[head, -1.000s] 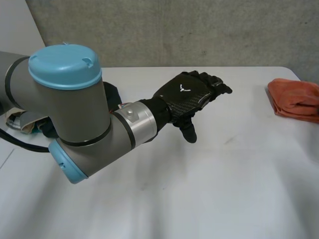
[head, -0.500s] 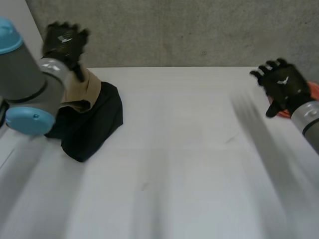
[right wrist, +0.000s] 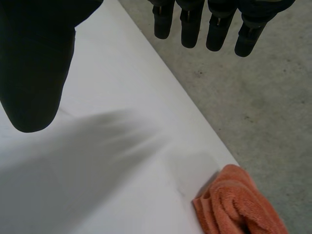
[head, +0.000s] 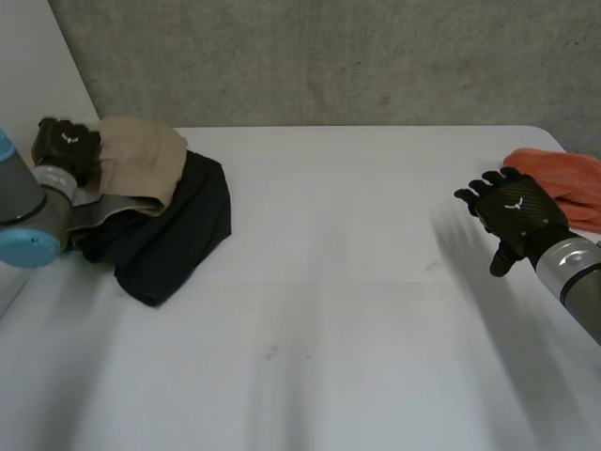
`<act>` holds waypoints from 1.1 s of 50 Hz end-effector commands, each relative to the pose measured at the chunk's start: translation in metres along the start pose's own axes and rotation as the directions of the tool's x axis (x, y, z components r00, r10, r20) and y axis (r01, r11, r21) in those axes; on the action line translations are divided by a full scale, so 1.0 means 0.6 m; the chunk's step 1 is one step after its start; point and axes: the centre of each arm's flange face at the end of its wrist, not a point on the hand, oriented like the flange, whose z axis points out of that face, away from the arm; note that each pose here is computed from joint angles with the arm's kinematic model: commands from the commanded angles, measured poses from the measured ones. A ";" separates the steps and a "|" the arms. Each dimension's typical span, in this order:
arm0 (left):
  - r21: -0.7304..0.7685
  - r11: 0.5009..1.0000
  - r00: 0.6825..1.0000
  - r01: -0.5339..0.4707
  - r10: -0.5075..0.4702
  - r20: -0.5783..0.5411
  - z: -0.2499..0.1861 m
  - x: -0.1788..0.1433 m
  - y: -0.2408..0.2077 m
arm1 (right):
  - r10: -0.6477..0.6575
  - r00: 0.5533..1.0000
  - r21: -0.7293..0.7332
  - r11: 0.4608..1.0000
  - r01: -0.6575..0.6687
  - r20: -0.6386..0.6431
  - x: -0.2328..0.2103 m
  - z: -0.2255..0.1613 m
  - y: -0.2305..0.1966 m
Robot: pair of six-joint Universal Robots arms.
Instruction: Fold the laundry.
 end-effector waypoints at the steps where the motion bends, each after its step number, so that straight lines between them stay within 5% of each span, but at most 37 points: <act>1: 0.210 0.950 0.971 0.230 -0.238 0.012 -0.048 -0.055 -0.173 | -0.017 0.998 0.061 0.998 0.021 -0.062 0.028 -0.013 -0.038; 8: 0.411 0.764 0.866 0.497 -0.465 -0.183 -0.149 -0.055 -0.365 | 0.011 0.989 0.116 0.993 0.006 -0.150 0.060 -0.029 -0.080; 9: 0.424 0.708 0.825 0.565 -0.502 -0.261 -0.181 -0.039 -0.404 | 0.023 0.987 0.121 0.993 -0.004 -0.162 0.064 -0.030 -0.084; 14: 0.344 0.623 0.702 0.703 -0.528 -0.477 -0.257 0.061 -0.462 | 0.093 0.975 0.162 0.985 -0.061 -0.199 0.081 -0.042 -0.105; 16: 0.265 0.623 0.641 0.736 -0.515 -0.570 -0.293 0.133 -0.471 | 0.120 0.971 0.184 0.979 -0.082 -0.206 0.086 -0.048 -0.114; 20: 0.149 0.659 0.567 0.737 -0.484 -0.666 -0.342 0.246 -0.456 | 0.152 0.966 0.209 0.972 -0.107 -0.211 0.091 -0.057 -0.124; 28: -0.057 0.793 0.527 0.606 -0.454 -0.719 -0.383 0.383 -0.364 | 0.166 0.966 0.171 0.976 -0.133 -0.199 0.088 -0.057 -0.104; 31: -0.067 0.823 0.542 0.563 -0.430 -0.722 -0.392 0.380 -0.359 | 0.166 0.969 0.150 0.979 -0.140 -0.180 0.079 -0.053 -0.095; 35: 0.025 0.812 0.592 0.584 -0.405 -0.697 -0.383 0.311 -0.403 | 0.183 0.973 0.094 0.981 -0.171 -0.139 0.062 -0.036 -0.067; 40: 0.117 0.787 0.699 0.606 -0.457 -0.550 -0.306 0.181 -0.390 | 0.178 0.984 0.054 0.983 -0.177 -0.012 0.007 -0.034 -0.066; 43: 0.133 0.787 0.725 0.603 -0.471 -0.504 -0.284 0.155 -0.375 | 0.165 0.983 0.068 0.983 -0.171 0.084 -0.039 -0.038 -0.082; 47: 0.092 0.853 0.785 0.513 -0.424 -0.451 -0.252 0.165 -0.314 | 0.145 0.967 0.068 0.984 -0.163 0.210 -0.110 -0.038 -0.090; 51: 0.041 0.959 0.888 0.281 -0.243 -0.390 -0.200 0.182 -0.208 | 0.113 0.958 0.049 0.990 -0.130 0.263 -0.148 -0.032 -0.081; 55: 0.021 0.996 0.927 0.092 -0.078 -0.366 -0.162 0.198 -0.135 | 0.057 0.952 0.054 0.996 -0.077 0.301 -0.178 -0.027 -0.076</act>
